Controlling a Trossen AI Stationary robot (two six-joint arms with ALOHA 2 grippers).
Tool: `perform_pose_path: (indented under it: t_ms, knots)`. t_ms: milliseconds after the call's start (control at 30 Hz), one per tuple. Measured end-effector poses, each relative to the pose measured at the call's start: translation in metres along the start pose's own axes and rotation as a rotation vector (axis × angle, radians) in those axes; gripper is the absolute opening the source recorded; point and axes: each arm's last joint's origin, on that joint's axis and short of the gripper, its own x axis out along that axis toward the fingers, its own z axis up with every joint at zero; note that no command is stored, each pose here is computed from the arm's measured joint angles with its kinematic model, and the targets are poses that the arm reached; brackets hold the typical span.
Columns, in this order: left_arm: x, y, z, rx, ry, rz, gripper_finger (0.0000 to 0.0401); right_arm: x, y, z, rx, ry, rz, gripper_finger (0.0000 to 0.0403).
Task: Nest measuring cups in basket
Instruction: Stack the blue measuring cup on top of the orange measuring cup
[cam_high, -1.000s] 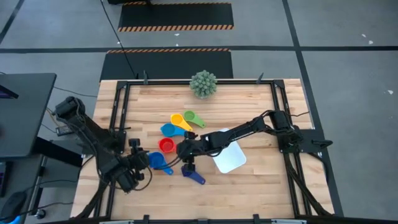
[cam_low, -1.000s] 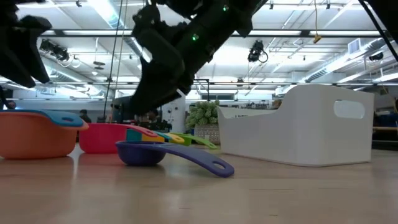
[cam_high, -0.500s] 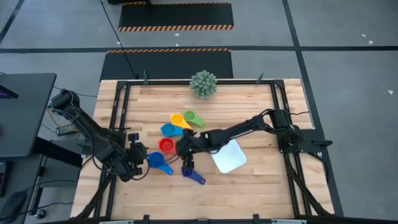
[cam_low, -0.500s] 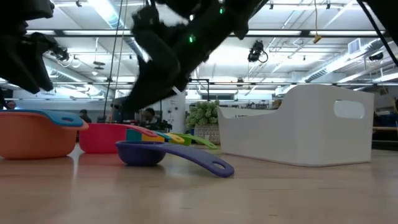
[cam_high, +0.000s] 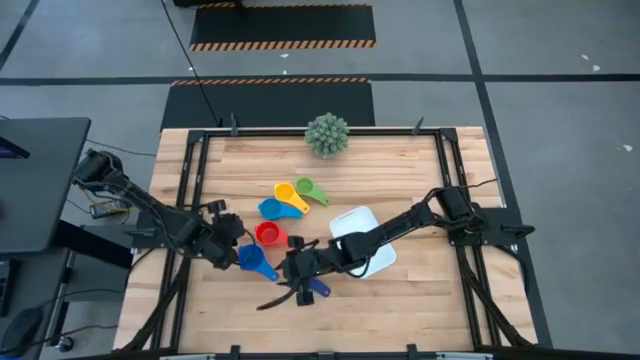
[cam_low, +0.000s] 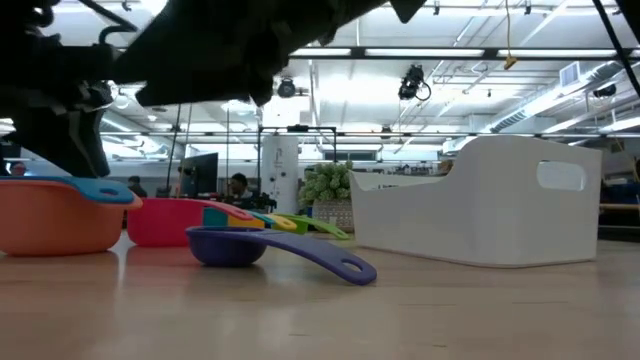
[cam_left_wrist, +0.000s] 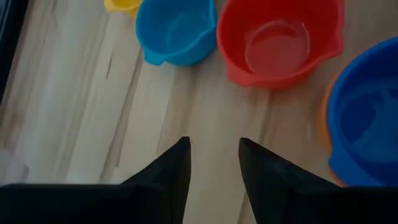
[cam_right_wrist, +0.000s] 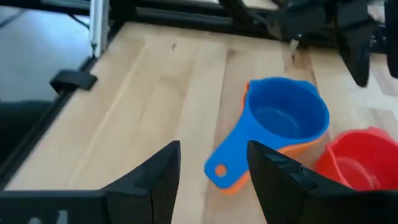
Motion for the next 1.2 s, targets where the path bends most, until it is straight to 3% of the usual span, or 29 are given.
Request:
perform_pose_path:
  t_ms: [367, 600, 900, 1200]
  knots:
    - [0.002, -0.001, 0.006, 0.036, -0.005, -0.063, 0.0142, -0.011, 0.010, 0.036, -0.027, -0.024, -0.055, 0.0193]
    - [0.002, -0.005, 0.006, 0.008, 0.033, -0.156, 0.0142, 0.026, 0.016, -0.004, -0.040, 0.071, 0.020, 0.0193]
    - [-0.005, -0.017, 0.003, -0.080, 0.039, -0.254, 0.0142, 0.027, 0.017, -0.004, -0.043, 0.078, 0.144, 0.0193]
    - [-0.013, -0.027, 0.001, -0.129, 0.006, -0.327, 0.0142, 0.028, -0.003, -0.012, -0.024, 0.172, 0.061, 0.0193]
